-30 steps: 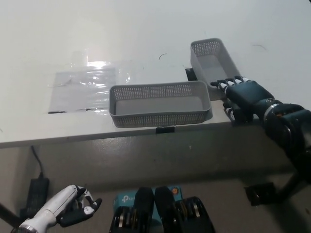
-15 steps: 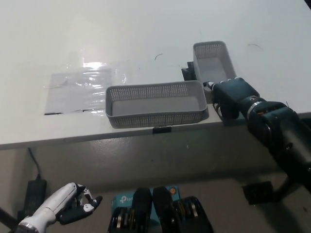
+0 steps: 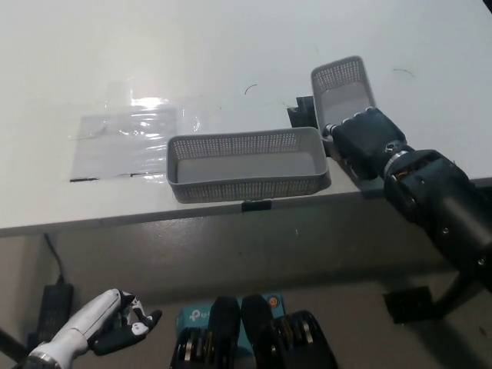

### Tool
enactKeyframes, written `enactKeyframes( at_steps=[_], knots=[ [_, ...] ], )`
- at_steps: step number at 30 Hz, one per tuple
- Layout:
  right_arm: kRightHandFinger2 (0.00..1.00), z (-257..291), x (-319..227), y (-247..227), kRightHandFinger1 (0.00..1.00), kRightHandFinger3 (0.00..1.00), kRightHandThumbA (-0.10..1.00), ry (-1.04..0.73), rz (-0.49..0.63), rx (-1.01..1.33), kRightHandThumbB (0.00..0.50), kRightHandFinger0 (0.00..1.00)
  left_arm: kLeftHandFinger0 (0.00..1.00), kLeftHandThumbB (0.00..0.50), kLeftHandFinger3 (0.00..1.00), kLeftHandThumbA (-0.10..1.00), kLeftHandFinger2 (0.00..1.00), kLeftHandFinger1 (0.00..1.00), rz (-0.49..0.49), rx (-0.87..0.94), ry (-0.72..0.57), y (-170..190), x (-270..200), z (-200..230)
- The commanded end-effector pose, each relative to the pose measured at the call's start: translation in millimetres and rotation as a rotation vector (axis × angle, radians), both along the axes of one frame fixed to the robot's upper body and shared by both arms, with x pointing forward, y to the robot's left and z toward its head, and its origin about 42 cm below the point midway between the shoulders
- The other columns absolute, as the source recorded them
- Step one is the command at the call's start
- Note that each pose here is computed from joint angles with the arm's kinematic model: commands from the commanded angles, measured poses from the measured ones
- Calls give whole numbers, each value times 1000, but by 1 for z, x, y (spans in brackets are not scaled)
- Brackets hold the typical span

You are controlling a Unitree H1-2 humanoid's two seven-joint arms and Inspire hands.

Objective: The robot uses its right hand to pick up the grey box kept on the middle on the desk and place it on top of another box next to it in a right angle

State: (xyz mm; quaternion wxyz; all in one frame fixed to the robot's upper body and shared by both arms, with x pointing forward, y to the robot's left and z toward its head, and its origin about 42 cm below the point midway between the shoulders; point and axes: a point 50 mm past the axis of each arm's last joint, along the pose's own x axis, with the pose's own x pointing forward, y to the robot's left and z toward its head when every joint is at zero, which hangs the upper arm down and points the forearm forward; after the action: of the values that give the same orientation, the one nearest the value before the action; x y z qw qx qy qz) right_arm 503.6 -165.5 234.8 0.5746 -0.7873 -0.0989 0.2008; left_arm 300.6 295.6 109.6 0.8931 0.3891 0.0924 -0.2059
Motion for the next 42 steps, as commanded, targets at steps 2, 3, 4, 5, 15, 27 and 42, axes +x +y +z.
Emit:
enactKeyframes(
  at_steps=[2,3,4,5,15,27,42],
  knots=[
    [381,20,2,3,28,50,-100,-200,134,201,259,0,38,211,332,642,153,21,-18,26,-25,7,2,11],
    [433,18,2,2,71,129,-100,-198,136,221,256,0,53,203,365,639,172,30,-20,26,-26,8,1,11],
    [431,18,1,2,73,138,-100,-196,135,243,270,0,61,211,368,644,179,37,-18,24,-23,8,1,11],
    [432,18,1,1,80,162,-100,-197,136,254,293,0,69,203,368,638,183,41,-15,22,-20,8,0,11],
    [466,25,-9,-7,134,305,-100,-229,72,535,258,0,58,191,355,588,162,32,3,7,-4,6,-7,5],
    [417,43,-7,-23,83,250,-100,-281,80,565,341,0,74,210,356,615,161,43,12,14,-4,7,-4,8],
    [294,68,-39,25,1,197,-100,-181,346,635,323,0,70,219,367,631,171,41,-10,21,-5,8,1,9]
  ],
)
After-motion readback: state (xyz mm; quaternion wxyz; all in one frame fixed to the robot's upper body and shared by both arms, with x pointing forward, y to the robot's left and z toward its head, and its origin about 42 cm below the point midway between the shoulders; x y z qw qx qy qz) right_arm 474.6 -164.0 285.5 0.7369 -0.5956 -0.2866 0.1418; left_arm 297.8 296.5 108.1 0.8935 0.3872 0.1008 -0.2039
